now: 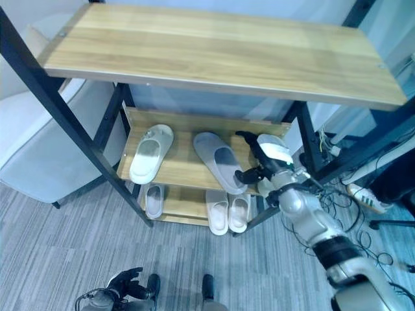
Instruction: Arrange the slippers neatly on the shoe rack.
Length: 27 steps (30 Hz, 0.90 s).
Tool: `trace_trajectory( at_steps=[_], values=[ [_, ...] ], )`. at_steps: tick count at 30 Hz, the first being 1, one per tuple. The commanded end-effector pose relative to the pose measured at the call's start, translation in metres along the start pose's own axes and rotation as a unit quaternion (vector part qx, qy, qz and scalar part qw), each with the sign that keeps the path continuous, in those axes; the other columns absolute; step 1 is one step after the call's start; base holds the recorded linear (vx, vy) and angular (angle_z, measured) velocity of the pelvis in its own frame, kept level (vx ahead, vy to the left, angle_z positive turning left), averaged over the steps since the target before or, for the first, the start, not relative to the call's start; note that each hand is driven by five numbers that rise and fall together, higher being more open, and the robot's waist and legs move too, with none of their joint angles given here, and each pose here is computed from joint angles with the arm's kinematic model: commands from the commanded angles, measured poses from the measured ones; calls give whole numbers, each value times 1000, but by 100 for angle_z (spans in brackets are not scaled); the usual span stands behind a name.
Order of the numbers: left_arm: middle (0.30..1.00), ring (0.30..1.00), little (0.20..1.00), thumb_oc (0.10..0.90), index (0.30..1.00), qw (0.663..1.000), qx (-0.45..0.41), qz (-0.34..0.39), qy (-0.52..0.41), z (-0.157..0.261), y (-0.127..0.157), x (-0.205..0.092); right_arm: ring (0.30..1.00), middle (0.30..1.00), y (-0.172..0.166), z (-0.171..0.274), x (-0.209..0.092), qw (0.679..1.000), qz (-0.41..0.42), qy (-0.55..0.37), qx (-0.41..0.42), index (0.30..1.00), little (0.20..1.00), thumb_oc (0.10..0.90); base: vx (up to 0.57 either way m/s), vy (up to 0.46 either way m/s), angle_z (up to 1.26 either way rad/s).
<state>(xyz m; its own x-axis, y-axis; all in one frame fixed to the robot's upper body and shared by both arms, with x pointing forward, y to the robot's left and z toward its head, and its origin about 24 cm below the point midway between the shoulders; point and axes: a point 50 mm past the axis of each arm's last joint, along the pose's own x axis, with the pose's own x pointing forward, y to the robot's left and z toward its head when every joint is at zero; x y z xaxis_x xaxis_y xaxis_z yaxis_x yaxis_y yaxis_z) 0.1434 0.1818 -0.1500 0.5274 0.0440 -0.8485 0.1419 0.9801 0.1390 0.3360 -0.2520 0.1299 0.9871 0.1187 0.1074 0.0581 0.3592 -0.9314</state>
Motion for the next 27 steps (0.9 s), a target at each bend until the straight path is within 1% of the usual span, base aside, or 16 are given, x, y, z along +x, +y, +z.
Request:
trace_trajectory(
  at_steps=[1, 7, 8, 9, 12, 16, 17, 19, 21, 22, 23, 24, 25, 27],
  values=[
    [900, 900, 900, 800, 900, 1000, 6, 0, -1, 2, -2, 1, 900, 900, -59, 36, 25, 989, -127, -77, -13, 900, 900, 800, -8, 3, 7],
    [900, 900, 900, 800, 900, 1000, -4, 6, -17, 12, 0, 3, 900, 900, -65, 41, 43, 987, -148, -58, -1, 900, 900, 800, -15, 6, 7],
    [900, 900, 900, 800, 900, 1000, -4, 8, -19, 14, 1, 3, 822, 822, -67, 42, 49, 987, -150, -50, -1, 822, 822, 748, -3, 7, 11],
    [900, 900, 900, 800, 900, 1000, -6, 10, -20, 15, 2, 3, 300, 300, -68, 45, 53, 987, -150, -48, -5, 300, 300, 400, 0, 0, 0],
    [900, 900, 900, 800, 900, 1000, -14, 15, -21, 16, 4, 4, 300, 300, -68, 45, 59, 988, -149, -37, -3, 300, 300, 400, -13, 2, 9],
    [900, 900, 900, 800, 900, 1000, -20, 20, -11, 10, 4, 3, 300, 300, -50, 46, 48, 988, -142, -49, 25, 300, 300, 400, 7, -2, 8],
    [900, 900, 900, 800, 900, 1000, -22, 19, 0, 3, 2, 2, 300, 300, -41, 47, 31, 983, -158, -64, 65, 300, 300, 400, 28, 0, 7],
    [900, 900, 900, 800, 900, 1000, -22, 18, 3, 1, 0, 2, 300, 300, -40, 48, 26, 981, -166, -70, 77, 300, 300, 400, 14, -6, 6],
    [900, 900, 900, 800, 900, 1000, -24, 16, 9, -3, -2, 1, 300, 300, -38, 55, 11, 973, -179, -93, 112, 300, 300, 400, 3, -18, -12],
    [900, 900, 900, 800, 900, 1000, -23, 16, 9, -4, -2, 1, 300, 300, -38, 54, 10, 973, -179, -92, 112, 300, 300, 400, 10, -16, -13],
    [900, 900, 900, 800, 900, 999, -24, 16, 15, -7, -3, 0, 300, 300, -38, 60, -2, 968, -185, -112, 131, 300, 300, 400, 0, 0, 0],
    [900, 900, 900, 800, 900, 999, -23, 16, 15, -7, -3, 0, 300, 300, -38, 59, -3, 968, -185, -110, 131, 300, 300, 400, 0, 0, 0],
    [900, 900, 900, 800, 900, 999, -22, 15, 18, -9, -3, 0, 300, 300, -39, 65, -14, 962, -191, -131, 145, 300, 300, 400, 6, -26, -9],
    [900, 900, 900, 800, 900, 999, -21, 14, 19, -10, -3, 0, 300, 300, -39, 68, -20, 959, -191, -138, 156, 300, 300, 400, 4, -19, -16]
  ],
)
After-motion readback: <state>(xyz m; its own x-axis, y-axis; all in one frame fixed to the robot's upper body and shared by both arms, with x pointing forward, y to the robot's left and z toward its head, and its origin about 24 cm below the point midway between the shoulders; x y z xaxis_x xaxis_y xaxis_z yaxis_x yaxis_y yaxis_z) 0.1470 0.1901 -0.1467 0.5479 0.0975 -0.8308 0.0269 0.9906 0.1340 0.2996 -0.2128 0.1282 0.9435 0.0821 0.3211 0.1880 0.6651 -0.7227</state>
